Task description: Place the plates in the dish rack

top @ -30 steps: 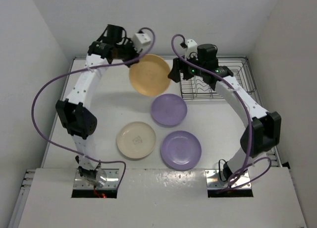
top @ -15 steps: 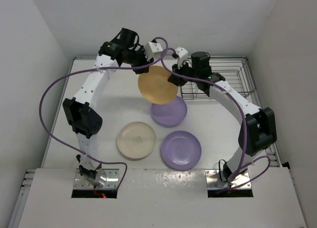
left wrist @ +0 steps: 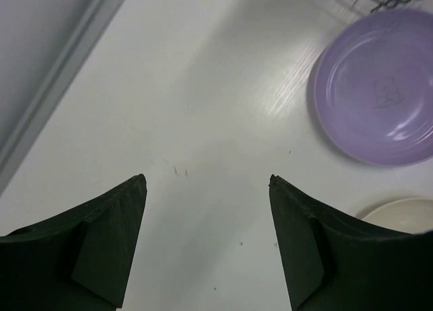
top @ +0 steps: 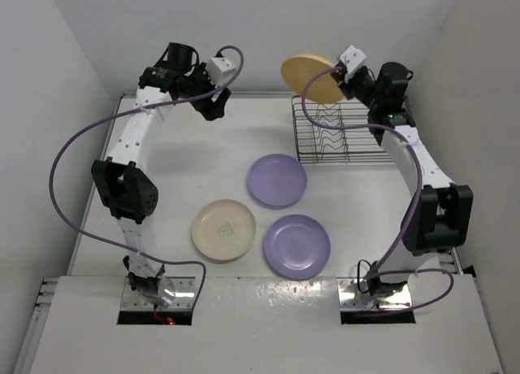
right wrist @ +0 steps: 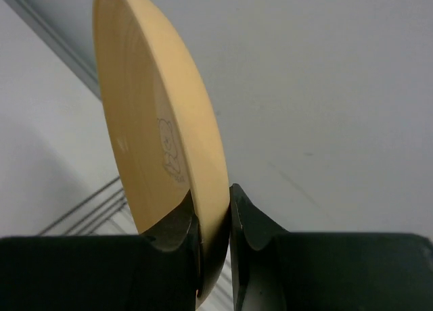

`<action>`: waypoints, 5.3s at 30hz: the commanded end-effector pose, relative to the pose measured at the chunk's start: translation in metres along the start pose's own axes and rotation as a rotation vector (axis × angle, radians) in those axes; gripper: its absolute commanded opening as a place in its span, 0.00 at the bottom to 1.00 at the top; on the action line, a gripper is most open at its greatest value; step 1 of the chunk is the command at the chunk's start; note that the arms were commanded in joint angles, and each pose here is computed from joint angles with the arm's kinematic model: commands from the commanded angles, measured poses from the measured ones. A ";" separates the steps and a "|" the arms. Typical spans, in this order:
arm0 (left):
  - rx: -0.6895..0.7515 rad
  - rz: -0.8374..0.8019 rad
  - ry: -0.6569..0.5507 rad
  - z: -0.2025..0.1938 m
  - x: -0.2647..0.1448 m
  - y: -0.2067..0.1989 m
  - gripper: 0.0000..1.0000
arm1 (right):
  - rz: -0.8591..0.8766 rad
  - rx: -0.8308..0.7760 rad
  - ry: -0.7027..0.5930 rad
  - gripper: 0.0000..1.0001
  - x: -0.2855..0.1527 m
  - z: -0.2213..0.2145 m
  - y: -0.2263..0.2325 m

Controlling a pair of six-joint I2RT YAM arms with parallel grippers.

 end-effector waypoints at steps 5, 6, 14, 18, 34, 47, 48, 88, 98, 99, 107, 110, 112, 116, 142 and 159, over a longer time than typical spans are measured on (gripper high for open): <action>-0.083 -0.003 0.082 -0.036 -0.002 -0.005 0.78 | 0.167 -0.347 -0.009 0.00 -0.003 -0.018 -0.054; -0.097 -0.016 0.082 -0.038 0.002 -0.006 0.78 | 0.177 -0.355 -0.001 0.00 -0.001 -0.022 -0.060; -0.135 -0.066 0.118 -0.055 0.023 -0.013 0.77 | 0.291 -0.401 0.069 0.00 -0.002 -0.059 -0.073; -0.143 -0.079 0.130 -0.061 0.030 -0.014 0.77 | 0.304 -0.450 0.064 0.00 0.006 -0.070 -0.073; -0.173 -0.073 0.161 -0.078 0.030 -0.009 0.77 | 0.325 -0.643 0.245 0.01 0.012 -0.126 -0.077; -0.172 -0.156 0.216 -0.095 0.038 -0.039 0.77 | 0.057 -0.384 0.044 0.71 0.026 -0.095 -0.085; -0.147 -0.172 0.205 -0.095 0.036 -0.042 0.77 | 0.026 -0.378 0.029 0.79 0.023 -0.085 -0.086; -0.190 -0.429 0.358 -0.184 0.025 -0.196 0.69 | 0.098 0.570 1.025 0.15 -0.208 -0.235 0.239; -0.158 -0.386 0.385 -0.183 0.026 -0.188 0.69 | 0.226 0.292 0.647 0.00 -0.199 -0.166 0.218; -0.158 -0.386 0.385 -0.183 0.028 -0.187 0.69 | 0.201 0.248 0.549 0.00 -0.195 -0.147 0.209; -0.145 -0.360 0.389 -0.178 0.034 -0.175 0.69 | -0.019 -0.224 0.099 0.00 -0.121 -0.005 0.104; -0.144 -0.336 0.386 -0.176 0.037 -0.163 0.69 | -0.177 -0.422 -0.051 0.00 -0.089 0.052 0.046; -0.139 -0.325 0.389 -0.172 0.038 -0.157 0.69 | -0.218 -0.483 -0.084 0.00 -0.059 0.062 0.021; -0.145 -0.335 0.417 -0.176 0.042 -0.155 0.69 | -0.290 -0.695 -0.185 0.00 -0.021 0.070 -0.024; -0.209 -0.385 0.521 -0.203 0.073 -0.116 0.69 | -0.010 -0.887 0.041 0.00 -0.002 -0.044 -0.038; -0.225 -0.395 0.512 -0.202 0.070 -0.115 0.69 | -0.072 -0.866 0.115 0.06 0.001 -0.080 -0.028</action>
Point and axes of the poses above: each gripper's point midway between its finger pads, its own x axis out along the fingers, its own y axis along the line the jaws close on, z = x × y, the point moved 5 cm from there along -x, back along the fingers, and after that the axes turned 13 degrees about x, right-handed, at the moved point
